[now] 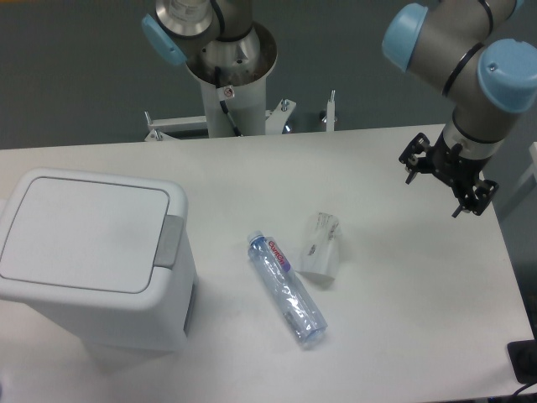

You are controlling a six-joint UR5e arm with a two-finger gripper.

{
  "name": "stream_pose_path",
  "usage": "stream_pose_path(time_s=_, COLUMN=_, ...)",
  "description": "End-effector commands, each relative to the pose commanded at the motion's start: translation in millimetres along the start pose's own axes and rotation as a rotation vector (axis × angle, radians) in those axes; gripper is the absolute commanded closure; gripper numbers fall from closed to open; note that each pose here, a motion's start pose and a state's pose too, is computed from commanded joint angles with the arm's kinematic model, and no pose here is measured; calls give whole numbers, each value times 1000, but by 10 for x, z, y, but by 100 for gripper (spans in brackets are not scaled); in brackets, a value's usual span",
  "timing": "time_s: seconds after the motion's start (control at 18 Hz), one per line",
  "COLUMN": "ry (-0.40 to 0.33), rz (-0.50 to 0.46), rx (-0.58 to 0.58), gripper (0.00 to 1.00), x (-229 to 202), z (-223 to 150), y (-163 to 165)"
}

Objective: Open the trash can

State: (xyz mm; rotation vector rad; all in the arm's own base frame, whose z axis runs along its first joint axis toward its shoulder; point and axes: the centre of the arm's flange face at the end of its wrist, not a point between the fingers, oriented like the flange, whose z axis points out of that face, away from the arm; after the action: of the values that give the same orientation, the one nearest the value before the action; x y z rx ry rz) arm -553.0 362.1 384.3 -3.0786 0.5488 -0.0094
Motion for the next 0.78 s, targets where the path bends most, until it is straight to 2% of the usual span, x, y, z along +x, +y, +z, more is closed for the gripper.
stream_pose_path(time_s=0.56, ry=-6, rz=-4, rx=6, gripper=0, x=26, z=-16, y=-95)
stream_pose_path(time_s=0.78, ry=-15, rz=-99, rx=59, gripper=0, x=74, z=-111, y=-156)
